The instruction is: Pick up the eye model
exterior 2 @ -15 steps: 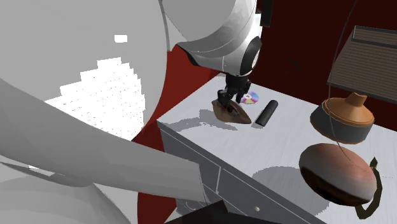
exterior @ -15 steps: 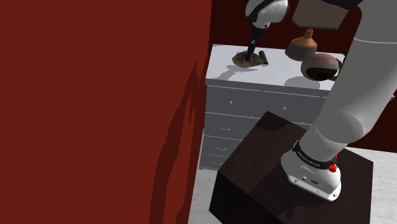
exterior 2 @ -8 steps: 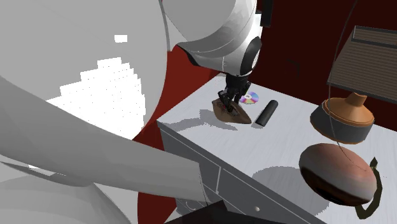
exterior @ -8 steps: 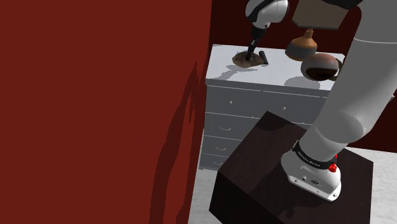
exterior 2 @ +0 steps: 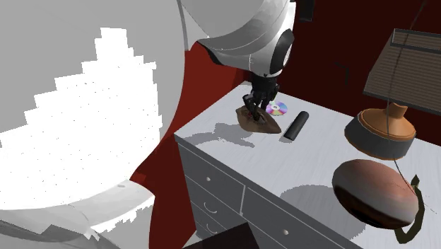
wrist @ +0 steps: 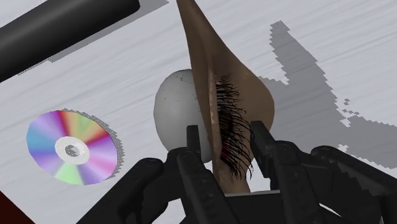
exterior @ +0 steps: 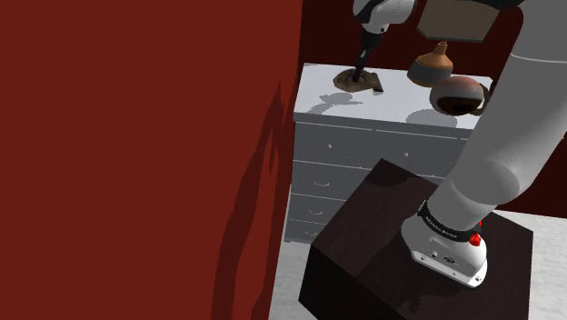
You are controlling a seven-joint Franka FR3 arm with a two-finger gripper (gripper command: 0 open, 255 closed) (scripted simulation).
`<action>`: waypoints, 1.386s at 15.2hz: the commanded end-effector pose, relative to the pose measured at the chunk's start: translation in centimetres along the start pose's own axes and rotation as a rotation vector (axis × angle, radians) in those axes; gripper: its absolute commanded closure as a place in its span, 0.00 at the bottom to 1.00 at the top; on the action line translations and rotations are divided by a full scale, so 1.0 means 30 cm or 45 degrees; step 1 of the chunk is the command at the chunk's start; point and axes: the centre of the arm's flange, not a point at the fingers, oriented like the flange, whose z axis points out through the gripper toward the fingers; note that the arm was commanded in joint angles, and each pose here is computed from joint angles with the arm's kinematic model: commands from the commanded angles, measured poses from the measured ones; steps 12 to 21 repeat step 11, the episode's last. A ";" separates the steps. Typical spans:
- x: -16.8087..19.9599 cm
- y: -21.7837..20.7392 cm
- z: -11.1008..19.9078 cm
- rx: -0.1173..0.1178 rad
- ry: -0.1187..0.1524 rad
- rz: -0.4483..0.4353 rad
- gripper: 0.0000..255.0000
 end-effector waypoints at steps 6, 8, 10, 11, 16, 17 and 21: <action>0.016 0.012 -0.124 0.000 0.000 0.000 1.00; 0.020 0.015 -0.159 0.000 0.000 0.000 1.00; 0.022 0.017 -0.179 0.000 0.000 0.000 1.00; 0.022 0.017 -0.179 0.000 0.000 0.000 1.00; 0.022 0.017 -0.179 0.000 0.000 0.000 1.00; 0.022 0.017 -0.179 0.000 0.000 0.000 1.00; 0.022 0.017 -0.179 0.000 0.000 0.000 1.00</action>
